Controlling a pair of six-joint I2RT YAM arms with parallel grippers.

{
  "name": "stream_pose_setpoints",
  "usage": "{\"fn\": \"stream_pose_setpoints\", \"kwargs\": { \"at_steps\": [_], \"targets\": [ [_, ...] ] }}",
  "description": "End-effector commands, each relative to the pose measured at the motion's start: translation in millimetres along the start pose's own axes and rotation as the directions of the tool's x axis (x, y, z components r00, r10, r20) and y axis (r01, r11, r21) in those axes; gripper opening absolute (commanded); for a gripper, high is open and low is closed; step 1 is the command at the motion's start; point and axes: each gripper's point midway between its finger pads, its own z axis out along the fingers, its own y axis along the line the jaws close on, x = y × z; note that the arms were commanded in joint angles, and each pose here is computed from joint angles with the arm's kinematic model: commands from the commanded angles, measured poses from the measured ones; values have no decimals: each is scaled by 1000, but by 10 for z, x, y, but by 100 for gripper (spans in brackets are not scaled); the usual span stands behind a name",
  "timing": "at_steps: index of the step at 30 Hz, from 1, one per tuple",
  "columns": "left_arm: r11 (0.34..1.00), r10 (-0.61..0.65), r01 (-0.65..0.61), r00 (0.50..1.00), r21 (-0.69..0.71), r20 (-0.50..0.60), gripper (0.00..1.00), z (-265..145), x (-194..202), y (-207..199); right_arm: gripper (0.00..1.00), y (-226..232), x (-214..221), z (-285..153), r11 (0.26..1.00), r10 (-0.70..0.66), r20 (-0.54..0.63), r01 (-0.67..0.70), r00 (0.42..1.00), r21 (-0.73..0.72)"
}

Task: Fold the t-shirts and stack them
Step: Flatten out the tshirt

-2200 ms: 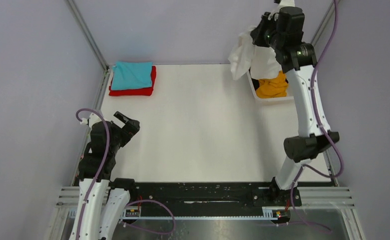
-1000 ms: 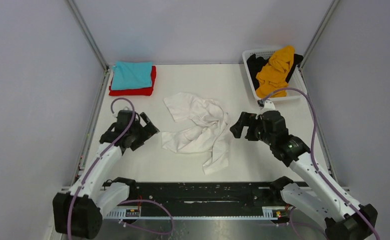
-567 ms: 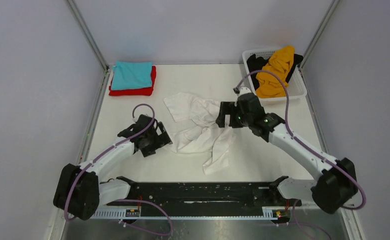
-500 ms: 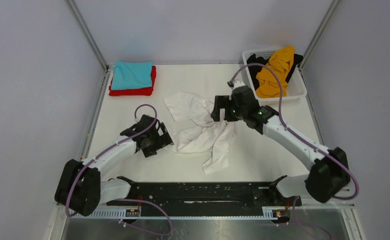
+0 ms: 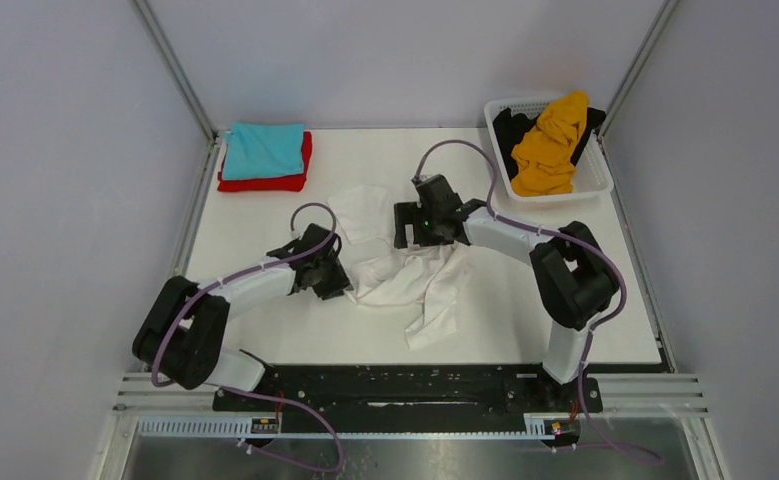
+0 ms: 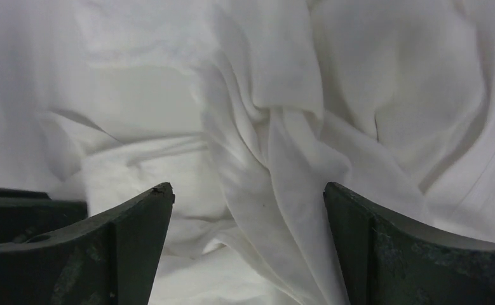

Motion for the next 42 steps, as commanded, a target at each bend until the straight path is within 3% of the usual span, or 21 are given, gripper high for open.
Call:
{"fn": "stream_pose_setpoints", "kwargs": {
  "at_steps": [1, 3, 4, 8, 11, 13, 16, 18, 23, 28, 31, 36, 42],
  "targets": [
    [999, -8, 11, 998, -52, 64, 21, 89, -190, -27, 96, -142, 402, -73, 998, 68, -10, -68, 998, 4],
    [997, -3, 10, 995, -74, 99, 2, 88, -298, -48, 95, -187, 709, -118, 992, 125, -38, -125, 991, -17],
    [996, 0, 10, 994, -89, 112, 0, 78, -346, -51, 94, -187, 833, -155, 989, 146, -42, -148, 988, -32],
    [993, 33, -12, 983, -117, 182, 0, -5, -569, -122, 94, -81, 1350, -381, 980, 179, -72, -184, 981, -75],
    [988, 61, -28, 973, -149, 221, 0, -81, -672, -95, 94, 173, 1559, -584, 980, 127, -77, -137, 989, -145],
    [986, 72, -34, 971, -165, 229, 0, -131, -681, -55, 95, 140, 1407, -719, 988, 112, -10, -113, 994, -103],
    [984, 72, -34, 973, -173, 221, 0, -170, -605, 41, 99, -75, 883, -948, 996, 32, 168, -46, 985, 81],
    [984, 64, -27, 977, -178, 202, 0, -160, -513, 131, 99, -70, 573, -1026, 988, -30, 220, -4, 975, 156],
    [984, 46, -16, 985, -175, 167, 0, -151, -343, 254, 100, 201, -35, -842, 965, -139, 206, 86, 969, 250],
    [987, 35, -7, 985, -163, 171, 0, -195, -284, 313, 96, 433, -415, -348, 941, -192, 151, 138, 970, 310],
    [989, 25, 1, 985, -149, 173, 0, -223, -262, 317, 90, 545, -497, 41, 937, -212, 94, 175, 973, 303],
    [994, 0, 17, 987, -107, 158, 0, -204, -165, 328, 89, 567, -654, 360, 916, -223, 43, 194, 974, 350],
    [995, -5, 21, 984, -94, 175, 0, -254, -156, 358, 89, 346, -459, 629, 895, -180, -43, 182, 983, 408]
  ]
}}
